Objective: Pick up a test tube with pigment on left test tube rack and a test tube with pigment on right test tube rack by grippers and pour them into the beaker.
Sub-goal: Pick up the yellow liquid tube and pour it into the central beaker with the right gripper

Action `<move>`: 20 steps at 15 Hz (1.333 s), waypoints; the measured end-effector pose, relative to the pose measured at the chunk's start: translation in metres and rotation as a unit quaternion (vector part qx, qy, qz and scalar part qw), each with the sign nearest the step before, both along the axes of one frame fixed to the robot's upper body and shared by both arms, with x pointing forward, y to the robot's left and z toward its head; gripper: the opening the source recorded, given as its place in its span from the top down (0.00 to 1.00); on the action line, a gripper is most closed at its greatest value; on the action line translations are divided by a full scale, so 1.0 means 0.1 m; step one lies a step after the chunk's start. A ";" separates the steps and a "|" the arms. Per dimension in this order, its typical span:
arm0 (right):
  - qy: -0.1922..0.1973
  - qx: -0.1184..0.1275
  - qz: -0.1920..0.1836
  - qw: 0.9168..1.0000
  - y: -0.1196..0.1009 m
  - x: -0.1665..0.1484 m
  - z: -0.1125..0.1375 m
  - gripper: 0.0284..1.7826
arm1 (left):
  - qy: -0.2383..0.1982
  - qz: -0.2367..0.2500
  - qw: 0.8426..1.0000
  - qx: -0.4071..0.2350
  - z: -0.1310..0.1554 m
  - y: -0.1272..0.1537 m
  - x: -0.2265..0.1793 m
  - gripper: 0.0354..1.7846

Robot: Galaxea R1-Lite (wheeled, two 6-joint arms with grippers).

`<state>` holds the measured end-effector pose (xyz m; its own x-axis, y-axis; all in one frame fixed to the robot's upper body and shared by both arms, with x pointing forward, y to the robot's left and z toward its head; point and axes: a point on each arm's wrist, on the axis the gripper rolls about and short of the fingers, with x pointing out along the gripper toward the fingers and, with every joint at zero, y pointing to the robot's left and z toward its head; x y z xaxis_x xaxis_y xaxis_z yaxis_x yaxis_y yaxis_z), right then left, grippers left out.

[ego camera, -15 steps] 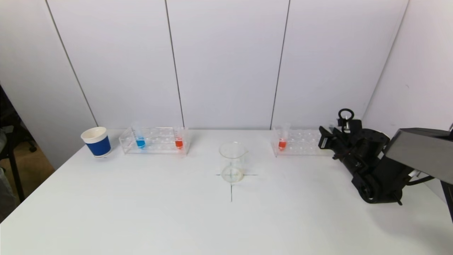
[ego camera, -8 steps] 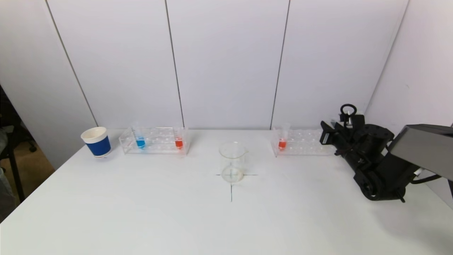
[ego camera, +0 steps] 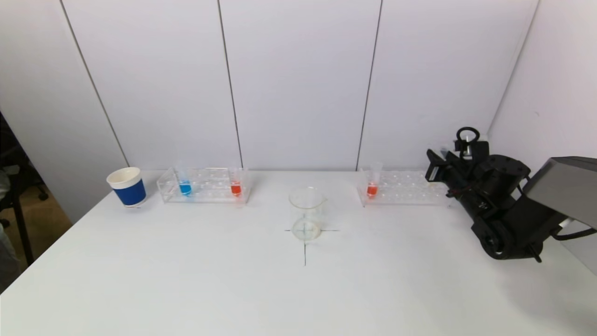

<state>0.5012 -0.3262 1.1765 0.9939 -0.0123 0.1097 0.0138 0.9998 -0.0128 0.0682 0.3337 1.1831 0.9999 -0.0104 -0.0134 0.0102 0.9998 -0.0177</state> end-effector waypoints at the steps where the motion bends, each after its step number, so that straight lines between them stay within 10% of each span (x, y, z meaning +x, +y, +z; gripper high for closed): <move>1: -0.002 -0.001 0.000 1.000 0.00 -0.01 0.03 0.74 | 0.000 0.000 1.000 0.000 0.00 0.00 0.00 0.01; 20: -0.032 -0.010 0.019 0.999 0.04 -0.37 1.44 0.74 | 0.000 0.000 1.000 0.000 0.00 0.00 0.00 0.01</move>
<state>0.4643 -0.3224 1.3210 0.9846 0.0288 0.1725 -0.0233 0.9992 -0.0339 0.0681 0.3337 1.1832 0.9999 -0.0104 -0.0132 0.0102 0.9998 -0.0177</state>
